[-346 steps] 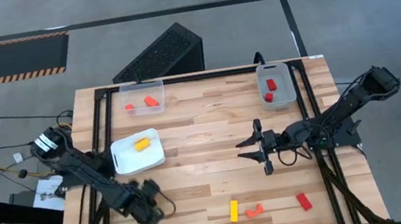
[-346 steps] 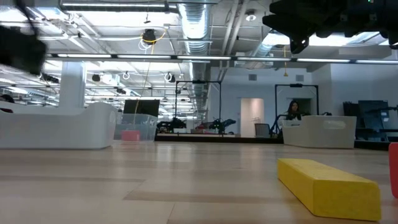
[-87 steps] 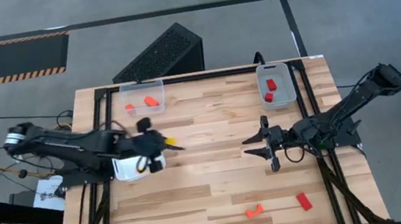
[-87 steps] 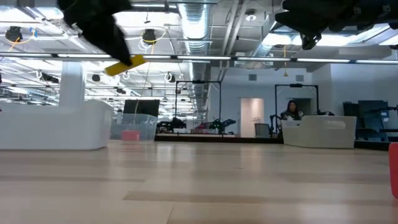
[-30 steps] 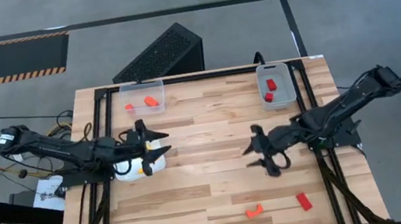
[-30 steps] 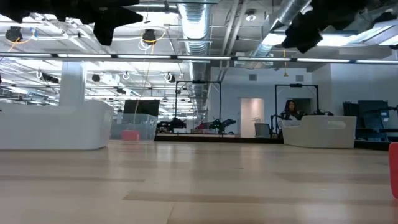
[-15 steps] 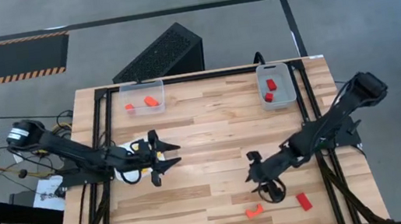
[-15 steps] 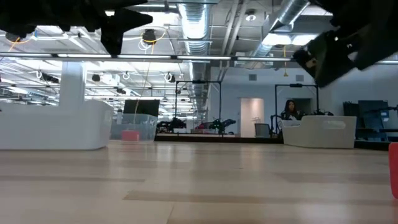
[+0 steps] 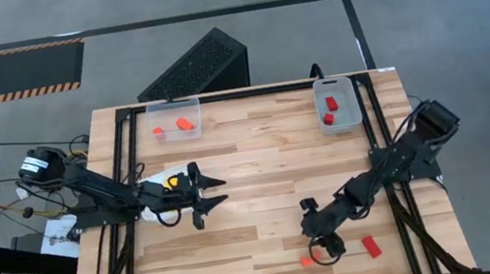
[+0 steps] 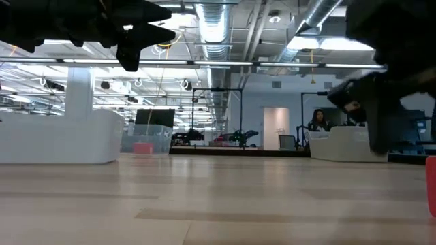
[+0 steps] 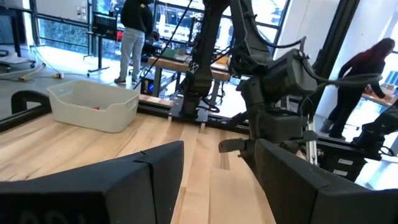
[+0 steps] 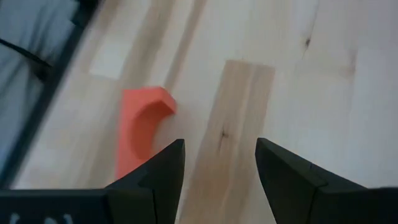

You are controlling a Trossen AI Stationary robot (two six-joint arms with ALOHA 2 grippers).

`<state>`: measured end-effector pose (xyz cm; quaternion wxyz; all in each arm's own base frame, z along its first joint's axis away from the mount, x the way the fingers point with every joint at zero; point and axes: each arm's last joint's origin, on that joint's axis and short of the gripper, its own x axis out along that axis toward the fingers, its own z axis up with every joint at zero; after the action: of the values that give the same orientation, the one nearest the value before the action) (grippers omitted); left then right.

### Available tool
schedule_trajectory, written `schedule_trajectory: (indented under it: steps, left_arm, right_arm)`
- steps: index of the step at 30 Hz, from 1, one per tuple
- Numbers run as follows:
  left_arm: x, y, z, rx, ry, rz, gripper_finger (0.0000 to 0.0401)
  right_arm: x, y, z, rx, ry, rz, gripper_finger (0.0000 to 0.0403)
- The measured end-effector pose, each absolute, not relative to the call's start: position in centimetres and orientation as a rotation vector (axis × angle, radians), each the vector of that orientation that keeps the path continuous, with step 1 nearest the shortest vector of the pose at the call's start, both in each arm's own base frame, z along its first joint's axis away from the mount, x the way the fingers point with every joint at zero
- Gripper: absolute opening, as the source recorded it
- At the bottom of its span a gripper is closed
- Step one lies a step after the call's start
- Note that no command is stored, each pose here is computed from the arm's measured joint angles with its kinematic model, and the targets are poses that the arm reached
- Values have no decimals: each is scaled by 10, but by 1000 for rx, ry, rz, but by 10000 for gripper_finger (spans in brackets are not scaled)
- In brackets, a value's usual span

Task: Sort & place blocks by color
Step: Put the orange block into the transparent bin

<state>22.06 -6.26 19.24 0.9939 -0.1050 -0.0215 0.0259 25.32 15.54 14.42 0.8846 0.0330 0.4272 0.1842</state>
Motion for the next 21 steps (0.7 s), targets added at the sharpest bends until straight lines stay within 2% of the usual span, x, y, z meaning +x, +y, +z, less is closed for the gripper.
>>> schedule_trajectory:
  steps: [6, 12, 17, 21]
  left_arm:
    - [221, -63, 192, -237, -43, 51, 184]
    - [221, -63, 192, -239, -43, 51, 184]
    - [221, -63, 192, -239, -43, 51, 184]
    - [221, -63, 192, -244, -44, 52, 184]
  right_arm:
    - [257, 157, 119, 74, 964, 359, 218]
    - [260, 155, 109, 97, 999, 335, 218]
    - [257, 153, 118, 94, 998, 343, 206]
    - [250, 149, 140, 125, 971, 375, 191]
